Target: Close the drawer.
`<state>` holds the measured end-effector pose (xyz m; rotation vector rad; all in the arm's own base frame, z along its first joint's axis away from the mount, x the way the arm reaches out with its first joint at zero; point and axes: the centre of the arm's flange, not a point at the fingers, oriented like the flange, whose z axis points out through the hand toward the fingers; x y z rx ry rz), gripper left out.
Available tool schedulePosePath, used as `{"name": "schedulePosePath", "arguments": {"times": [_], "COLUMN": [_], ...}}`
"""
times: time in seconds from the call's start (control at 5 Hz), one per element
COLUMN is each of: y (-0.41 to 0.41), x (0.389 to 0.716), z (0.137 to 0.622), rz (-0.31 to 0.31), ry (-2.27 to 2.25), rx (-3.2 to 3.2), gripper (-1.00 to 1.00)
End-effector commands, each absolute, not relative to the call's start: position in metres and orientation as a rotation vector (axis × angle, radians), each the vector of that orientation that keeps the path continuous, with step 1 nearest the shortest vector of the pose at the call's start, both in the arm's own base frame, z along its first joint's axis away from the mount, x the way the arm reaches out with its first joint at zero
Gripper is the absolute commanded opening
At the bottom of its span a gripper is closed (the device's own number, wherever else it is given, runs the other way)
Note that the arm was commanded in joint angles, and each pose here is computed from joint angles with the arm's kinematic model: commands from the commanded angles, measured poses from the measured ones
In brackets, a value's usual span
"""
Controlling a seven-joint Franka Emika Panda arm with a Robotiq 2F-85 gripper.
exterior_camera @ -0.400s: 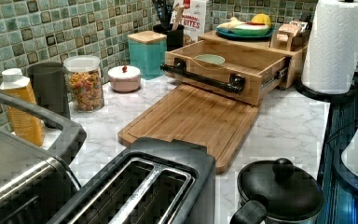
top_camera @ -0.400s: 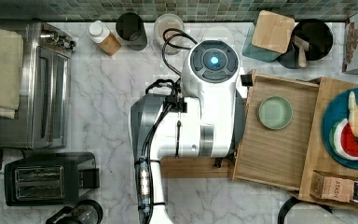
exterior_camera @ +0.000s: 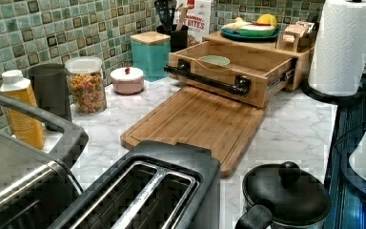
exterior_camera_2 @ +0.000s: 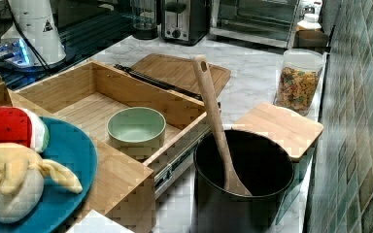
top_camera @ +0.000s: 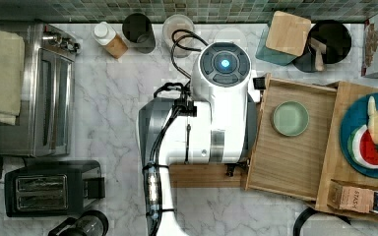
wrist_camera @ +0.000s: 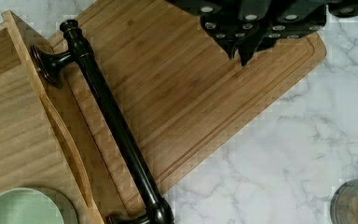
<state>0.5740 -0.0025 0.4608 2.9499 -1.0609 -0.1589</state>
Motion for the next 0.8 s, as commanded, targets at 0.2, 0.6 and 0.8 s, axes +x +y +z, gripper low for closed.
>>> {"name": "schedulePosePath", "arguments": {"times": [0.2,0.6,0.8], "y": [0.009,0.022,0.007], "x": [0.562,0.574,0.577], "z": [0.427,0.368,0.337], "rz": [-0.087,-0.013,-0.043], "ry": [-0.655,-0.462,-0.479], "rx": [3.043,3.009,2.966], "gripper": [-1.0,-1.0,-1.0]}}
